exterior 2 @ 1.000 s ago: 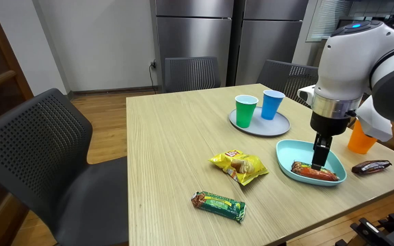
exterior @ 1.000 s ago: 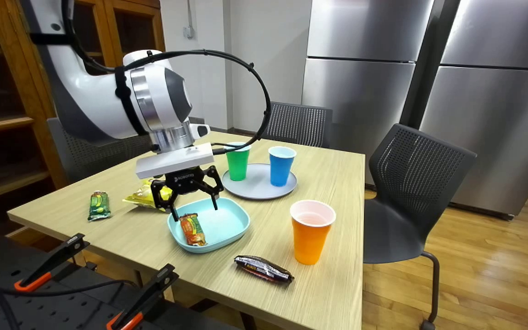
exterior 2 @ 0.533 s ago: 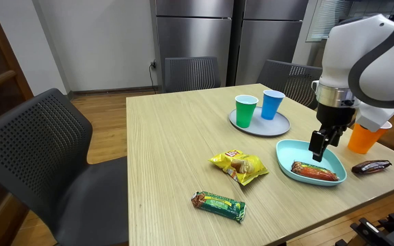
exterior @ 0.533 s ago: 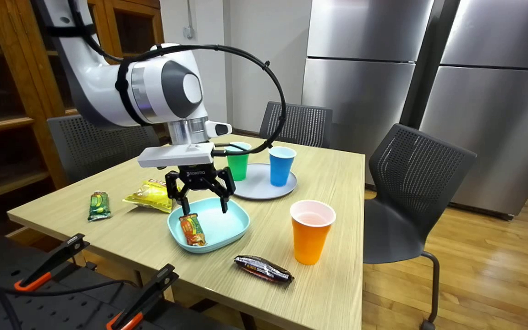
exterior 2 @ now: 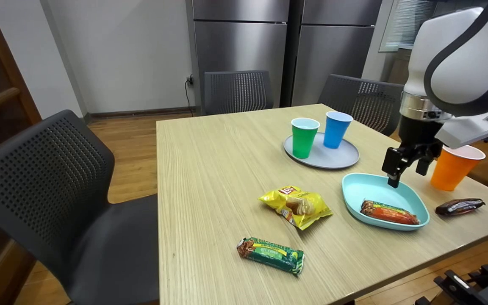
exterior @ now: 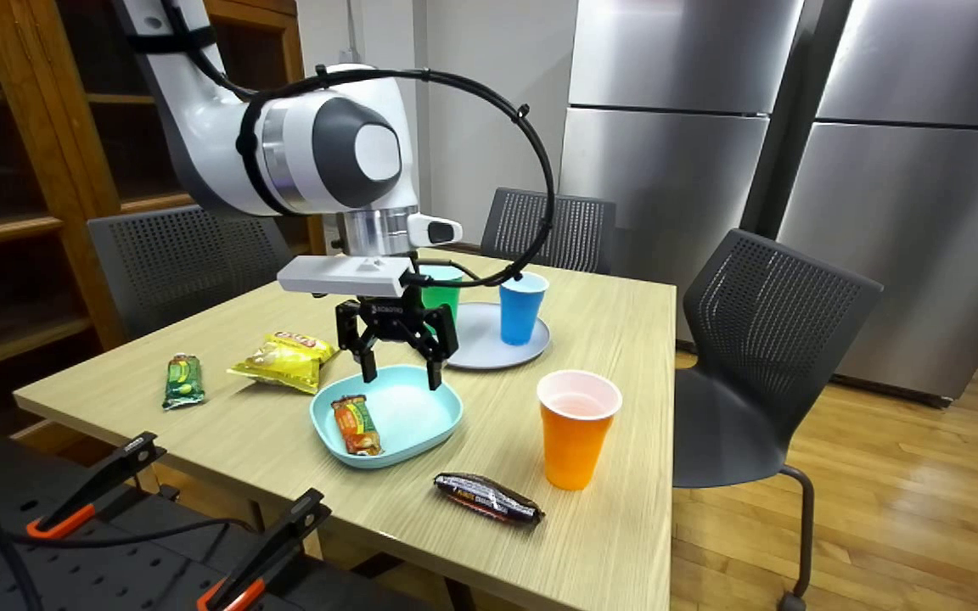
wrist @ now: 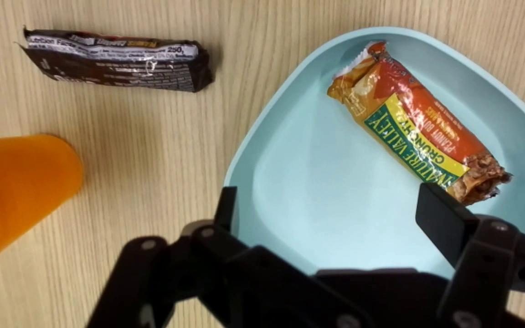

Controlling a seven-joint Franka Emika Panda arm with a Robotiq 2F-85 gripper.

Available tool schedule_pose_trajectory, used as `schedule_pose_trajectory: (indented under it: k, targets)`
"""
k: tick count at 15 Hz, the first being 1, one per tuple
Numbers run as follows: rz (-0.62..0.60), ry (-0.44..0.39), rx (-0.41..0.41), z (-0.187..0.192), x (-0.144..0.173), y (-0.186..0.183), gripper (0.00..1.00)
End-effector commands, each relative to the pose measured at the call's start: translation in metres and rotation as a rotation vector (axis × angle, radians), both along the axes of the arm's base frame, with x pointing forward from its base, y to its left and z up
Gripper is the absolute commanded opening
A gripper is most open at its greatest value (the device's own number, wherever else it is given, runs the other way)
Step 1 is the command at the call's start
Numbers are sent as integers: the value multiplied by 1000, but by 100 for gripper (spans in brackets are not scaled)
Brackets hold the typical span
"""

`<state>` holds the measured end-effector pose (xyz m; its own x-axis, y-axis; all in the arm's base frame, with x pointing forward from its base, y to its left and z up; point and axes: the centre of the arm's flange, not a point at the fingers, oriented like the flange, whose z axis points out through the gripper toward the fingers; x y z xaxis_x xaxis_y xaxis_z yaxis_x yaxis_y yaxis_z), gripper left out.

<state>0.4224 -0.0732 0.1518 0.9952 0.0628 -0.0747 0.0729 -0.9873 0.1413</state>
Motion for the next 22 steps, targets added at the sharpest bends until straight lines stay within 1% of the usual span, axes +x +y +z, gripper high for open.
schedule_pose_trajectory:
  k: [1,4,10,12,16,22]
  targets:
    - [-1,0,0,0,0,1,100]
    - [-2,-1,1,0,0,1,100]
    - [22,-23,-19,25,-9,-14,100]
    - [8,-37,-27,35,-6,-26,100]
    - [-45,-79,-16,57,3,-54,100]
    - [-105,-131,-23,79,11,-99,100]
